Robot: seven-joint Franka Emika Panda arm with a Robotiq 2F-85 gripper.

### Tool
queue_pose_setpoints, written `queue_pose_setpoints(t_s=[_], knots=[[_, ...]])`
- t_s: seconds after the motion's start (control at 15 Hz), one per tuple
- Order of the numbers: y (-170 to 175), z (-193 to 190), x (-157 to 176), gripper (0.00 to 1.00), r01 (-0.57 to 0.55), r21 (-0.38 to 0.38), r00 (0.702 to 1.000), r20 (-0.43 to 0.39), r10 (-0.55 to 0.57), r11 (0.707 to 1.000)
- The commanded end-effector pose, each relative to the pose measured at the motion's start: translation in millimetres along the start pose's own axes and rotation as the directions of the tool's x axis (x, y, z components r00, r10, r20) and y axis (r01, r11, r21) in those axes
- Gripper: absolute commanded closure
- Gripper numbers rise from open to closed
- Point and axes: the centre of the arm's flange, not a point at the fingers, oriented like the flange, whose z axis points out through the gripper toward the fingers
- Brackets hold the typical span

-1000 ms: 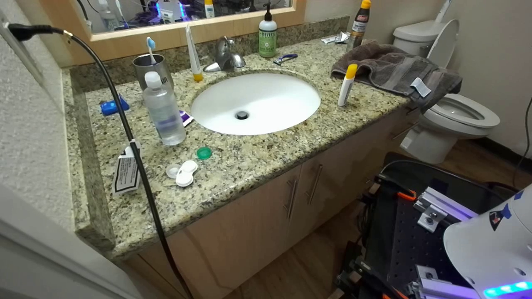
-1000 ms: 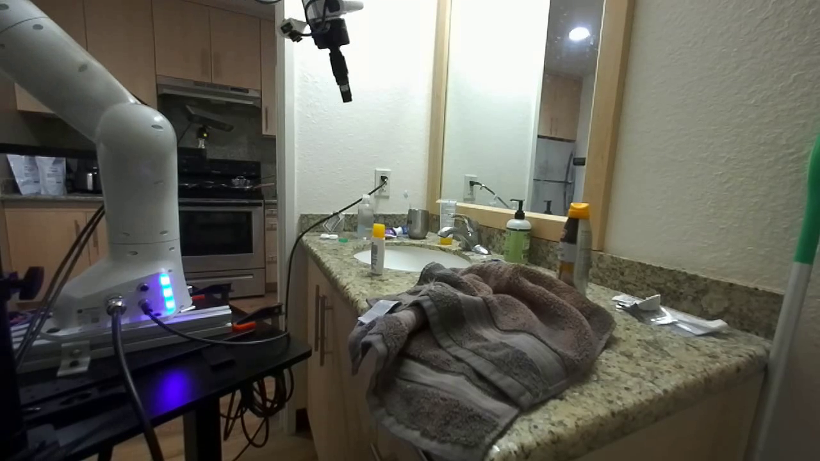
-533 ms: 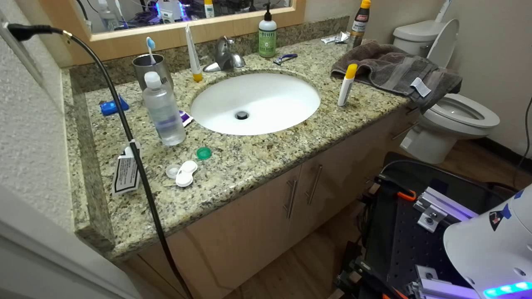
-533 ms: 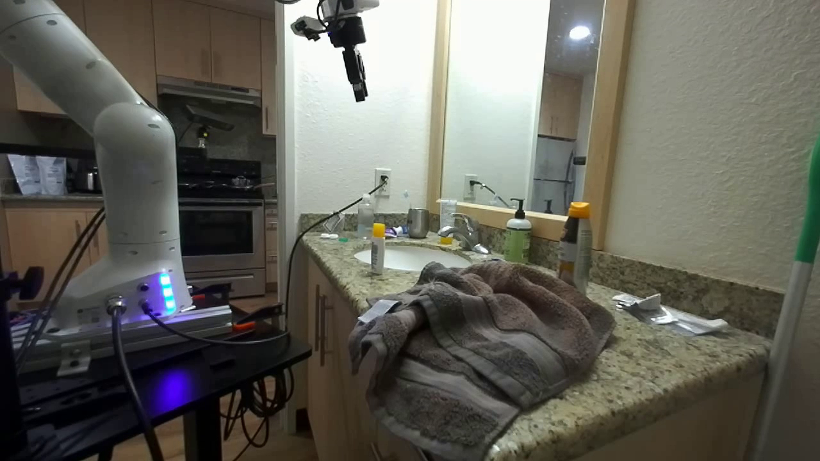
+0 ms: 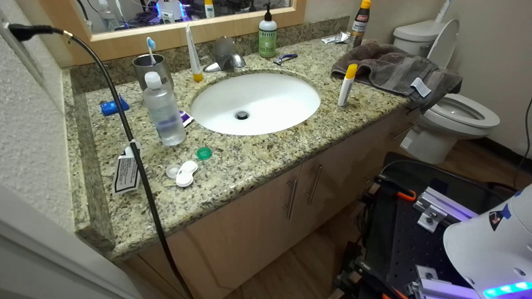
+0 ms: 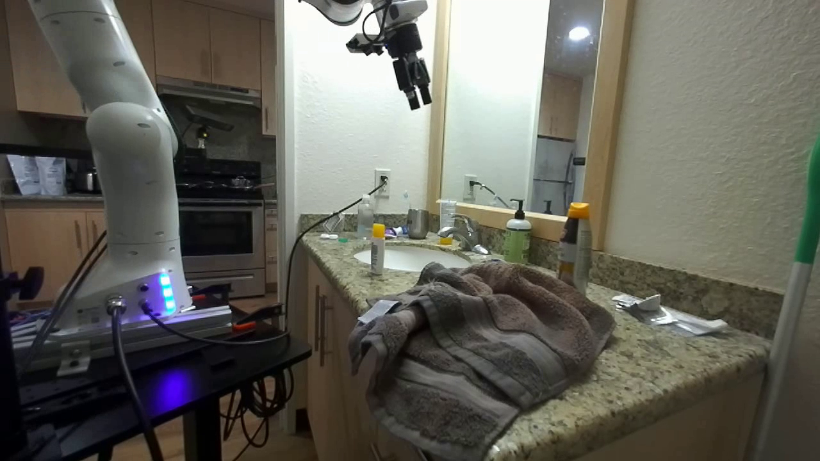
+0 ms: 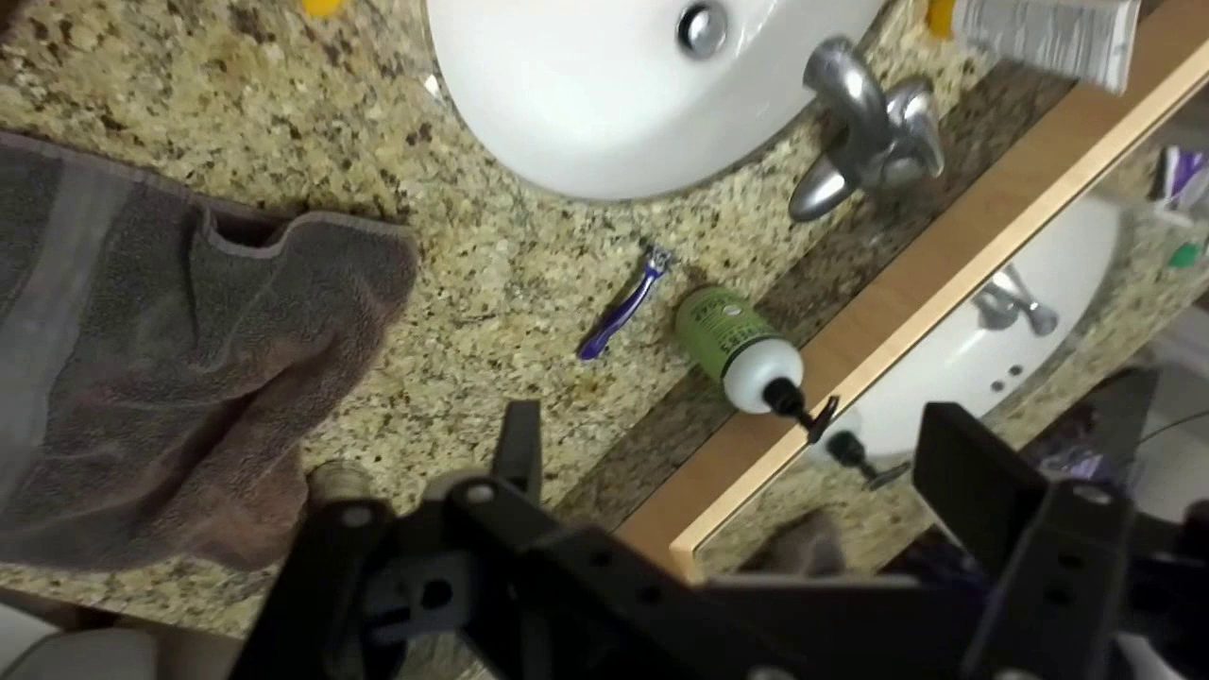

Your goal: Pick up the bottle with the yellow lid from the back right side of the counter and set it down on the front right side of the counter

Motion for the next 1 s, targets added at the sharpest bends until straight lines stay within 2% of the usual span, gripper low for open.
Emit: queue_pose_setpoints(t_s=[0.0, 0.13, 0.2, 0.27, 0.4, 0.53, 0.6, 0.73, 0.8, 0.93], knots=[[-6, 24, 93, 0.00, -0.181, -0.075, 0.983, -0.054, 0.177, 0.981], [7, 35, 138, 0.00, -0.282, -0.108, 0.958, -0.091, 0.273, 0.953], [12, 43, 146, 0.00, -0.333, -0.131, 0.942, -0.094, 0.322, 0.934], [22, 34, 105, 0.00, -0.253, -0.086, 0.965, -0.087, 0.246, 0.964], [25, 48, 127, 0.00, -0.302, -0.118, 0.951, -0.107, 0.290, 0.946], [21, 52, 131, 0.00, -0.311, -0.124, 0.948, -0.113, 0.298, 0.942], [19, 57, 124, 0.00, -0.286, -0.126, 0.955, -0.121, 0.272, 0.950], [2, 73, 135, 0.00, -0.370, -0.146, 0.921, -0.185, 0.342, 0.917], [-7, 81, 156, 0.00, -0.452, -0.169, 0.886, -0.196, 0.419, 0.876], [-10, 97, 206, 0.00, -0.549, -0.167, 0.831, -0.213, 0.513, 0.819]])
